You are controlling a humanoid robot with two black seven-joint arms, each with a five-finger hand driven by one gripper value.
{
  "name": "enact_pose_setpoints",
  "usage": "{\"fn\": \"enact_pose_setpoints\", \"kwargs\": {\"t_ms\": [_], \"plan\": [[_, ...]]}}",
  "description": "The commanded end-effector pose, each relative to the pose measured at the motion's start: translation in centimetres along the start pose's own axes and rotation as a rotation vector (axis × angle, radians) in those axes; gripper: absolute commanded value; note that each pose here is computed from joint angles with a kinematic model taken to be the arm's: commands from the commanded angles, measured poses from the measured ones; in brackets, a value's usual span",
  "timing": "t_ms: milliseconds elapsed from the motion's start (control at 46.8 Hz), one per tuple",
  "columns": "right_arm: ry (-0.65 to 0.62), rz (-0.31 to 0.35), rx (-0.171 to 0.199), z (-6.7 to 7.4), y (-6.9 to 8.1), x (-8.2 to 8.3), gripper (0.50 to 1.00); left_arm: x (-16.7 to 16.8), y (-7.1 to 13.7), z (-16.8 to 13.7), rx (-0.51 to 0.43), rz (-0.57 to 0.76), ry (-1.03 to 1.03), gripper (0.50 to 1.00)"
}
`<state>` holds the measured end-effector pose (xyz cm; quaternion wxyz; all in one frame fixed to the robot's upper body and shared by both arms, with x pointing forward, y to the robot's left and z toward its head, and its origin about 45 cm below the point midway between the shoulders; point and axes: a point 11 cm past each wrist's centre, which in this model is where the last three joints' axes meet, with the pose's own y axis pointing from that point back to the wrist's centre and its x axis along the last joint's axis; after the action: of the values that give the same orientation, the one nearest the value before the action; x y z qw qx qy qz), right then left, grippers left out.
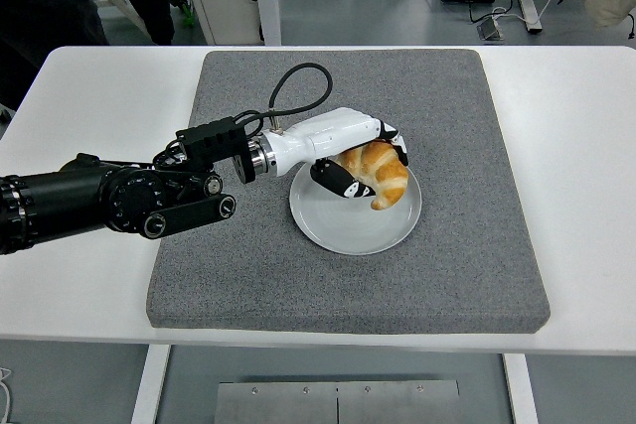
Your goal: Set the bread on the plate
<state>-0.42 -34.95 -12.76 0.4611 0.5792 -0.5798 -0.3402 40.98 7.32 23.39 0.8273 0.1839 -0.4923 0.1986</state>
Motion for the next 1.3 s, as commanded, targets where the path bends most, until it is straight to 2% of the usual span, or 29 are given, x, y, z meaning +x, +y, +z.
{"fn": "enact_pose_setpoints", "kwargs": {"t_ms": [0,556,1282], "plan": [[0.0,0.0,0.0,0.0,0.0,0.0,1.0,-0.5,0.2,-0.3,0.008,-0.005,0.005,0.5],[0.0,0.0,0.0,0.0,0.0,0.0,1.0,-2.4,1.3,-1.4,0.044,-0.014,0.045,0.5],[0.0,0.0,0.0,0.0,0.0,0.0,1.0,-3.1,1.6,-2.2,0.075,-0.004,0.074,0.501]]}}
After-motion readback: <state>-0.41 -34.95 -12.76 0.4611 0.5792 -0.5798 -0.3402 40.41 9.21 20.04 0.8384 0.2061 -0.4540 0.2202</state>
